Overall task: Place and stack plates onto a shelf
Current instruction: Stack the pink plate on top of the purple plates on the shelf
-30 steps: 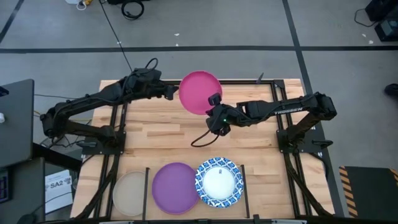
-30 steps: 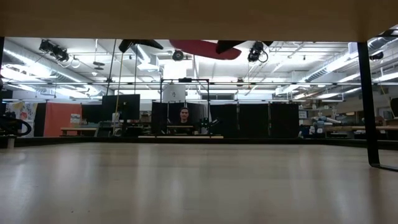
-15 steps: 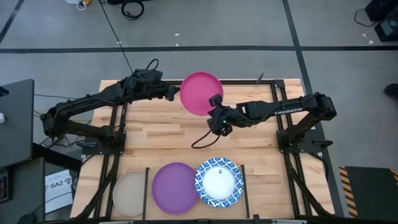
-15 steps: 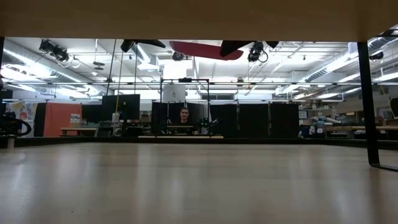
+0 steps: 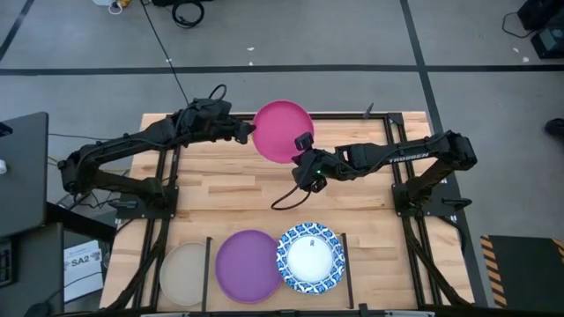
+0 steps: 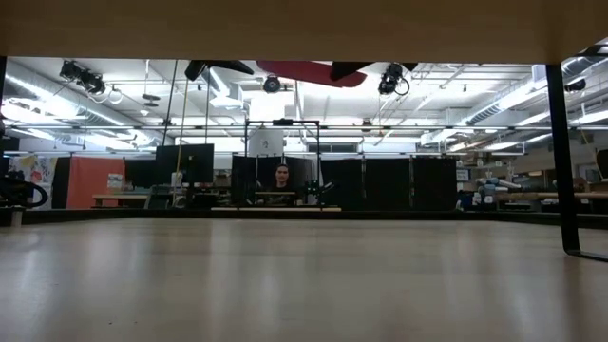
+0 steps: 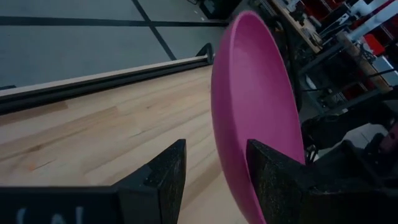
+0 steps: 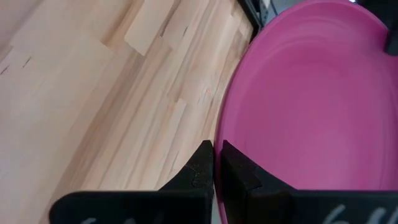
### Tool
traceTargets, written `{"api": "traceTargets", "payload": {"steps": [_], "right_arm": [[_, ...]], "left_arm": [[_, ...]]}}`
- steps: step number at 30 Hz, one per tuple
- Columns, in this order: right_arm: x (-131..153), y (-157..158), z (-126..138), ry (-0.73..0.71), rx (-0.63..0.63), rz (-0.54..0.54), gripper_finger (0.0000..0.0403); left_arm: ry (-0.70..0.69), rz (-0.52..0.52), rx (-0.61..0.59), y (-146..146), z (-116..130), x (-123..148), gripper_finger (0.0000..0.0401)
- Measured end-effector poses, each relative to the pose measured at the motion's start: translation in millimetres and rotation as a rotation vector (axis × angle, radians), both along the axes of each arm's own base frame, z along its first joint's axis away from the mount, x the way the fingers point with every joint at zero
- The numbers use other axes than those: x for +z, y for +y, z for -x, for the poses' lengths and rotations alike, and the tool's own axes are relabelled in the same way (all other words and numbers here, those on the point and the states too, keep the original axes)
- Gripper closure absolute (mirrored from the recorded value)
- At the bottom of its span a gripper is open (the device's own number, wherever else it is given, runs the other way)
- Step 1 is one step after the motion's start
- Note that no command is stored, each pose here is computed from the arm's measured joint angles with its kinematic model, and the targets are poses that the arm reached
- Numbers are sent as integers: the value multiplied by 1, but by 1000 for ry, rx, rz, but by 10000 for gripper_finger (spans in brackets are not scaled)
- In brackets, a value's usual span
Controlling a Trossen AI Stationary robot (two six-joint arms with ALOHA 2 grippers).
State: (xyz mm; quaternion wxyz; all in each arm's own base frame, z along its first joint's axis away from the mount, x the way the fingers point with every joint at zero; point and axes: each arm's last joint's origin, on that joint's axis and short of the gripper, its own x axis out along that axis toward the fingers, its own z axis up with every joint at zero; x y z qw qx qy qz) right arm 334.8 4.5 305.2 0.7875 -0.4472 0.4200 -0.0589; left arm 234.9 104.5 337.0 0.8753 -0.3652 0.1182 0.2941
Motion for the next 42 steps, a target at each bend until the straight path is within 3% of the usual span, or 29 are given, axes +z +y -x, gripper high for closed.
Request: {"api": "traceTargets", "payload": {"steps": [10, 28, 42], "right_arm": [[3, 0, -3, -23, 30, 23, 385], [3, 0, -3, -28, 35, 24, 385], [9, 2, -8, -115, 67, -18, 349]], "left_arm": [[-2, 3, -8, 0, 0, 0, 235], [-2, 8, 1, 0, 0, 0, 354], [8, -3, -4, 0, 0, -1, 363]]}}
